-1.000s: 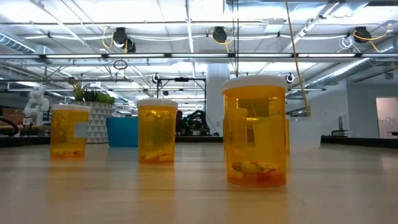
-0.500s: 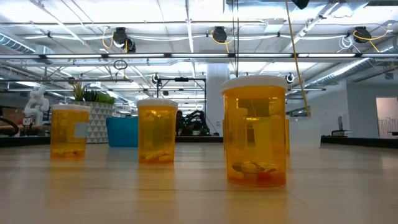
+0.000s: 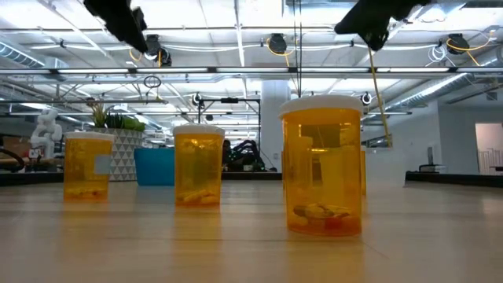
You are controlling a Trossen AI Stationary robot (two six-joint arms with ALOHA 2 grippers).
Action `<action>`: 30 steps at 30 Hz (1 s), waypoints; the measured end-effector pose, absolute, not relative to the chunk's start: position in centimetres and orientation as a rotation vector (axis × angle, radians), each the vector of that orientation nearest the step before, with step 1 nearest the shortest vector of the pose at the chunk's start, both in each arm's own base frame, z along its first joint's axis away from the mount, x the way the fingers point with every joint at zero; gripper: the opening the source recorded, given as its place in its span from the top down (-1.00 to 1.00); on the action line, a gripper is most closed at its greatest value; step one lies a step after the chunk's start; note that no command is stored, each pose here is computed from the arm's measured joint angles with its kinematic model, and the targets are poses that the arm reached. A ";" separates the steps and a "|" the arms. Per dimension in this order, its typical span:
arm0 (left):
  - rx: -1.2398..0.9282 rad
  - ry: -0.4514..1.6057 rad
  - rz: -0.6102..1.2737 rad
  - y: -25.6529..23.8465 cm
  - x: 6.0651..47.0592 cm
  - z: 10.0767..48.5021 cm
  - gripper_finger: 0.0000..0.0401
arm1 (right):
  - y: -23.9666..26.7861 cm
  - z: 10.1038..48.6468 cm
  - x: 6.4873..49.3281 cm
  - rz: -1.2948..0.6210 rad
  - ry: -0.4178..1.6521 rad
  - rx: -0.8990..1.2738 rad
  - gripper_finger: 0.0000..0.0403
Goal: Pick and place medicine bottles into bin by pill shape (circle, oval)
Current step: Put the small blue pill bottle into the transparent bin
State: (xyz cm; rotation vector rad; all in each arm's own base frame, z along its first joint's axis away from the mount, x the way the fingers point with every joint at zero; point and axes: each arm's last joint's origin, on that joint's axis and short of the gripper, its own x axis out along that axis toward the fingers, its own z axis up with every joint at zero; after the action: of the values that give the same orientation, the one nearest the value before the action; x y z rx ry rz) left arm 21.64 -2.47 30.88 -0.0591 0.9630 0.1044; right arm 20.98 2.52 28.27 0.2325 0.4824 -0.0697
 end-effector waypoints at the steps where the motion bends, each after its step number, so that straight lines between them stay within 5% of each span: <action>1: -0.061 0.981 0.109 -2.5 22.0 30.5 0.38 | 2.7 27.7 21.0 -0.060 0.462 0.236 1.00; 9: -0.003 1.066 0.098 -2.9 25.3 27.5 0.08 | 3.0 23.8 20.7 -0.038 0.444 0.232 1.00; 30: 0.101 1.101 0.118 -3.1 29.8 23.0 -0.05 | 3.0 23.1 20.5 -0.029 0.467 0.182 1.00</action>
State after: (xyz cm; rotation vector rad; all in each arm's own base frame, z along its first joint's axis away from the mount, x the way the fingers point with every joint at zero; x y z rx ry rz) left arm 29.84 -3.08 23.02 0.1015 1.1014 0.1180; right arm 20.54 2.96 23.14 0.1821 0.4672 -0.0293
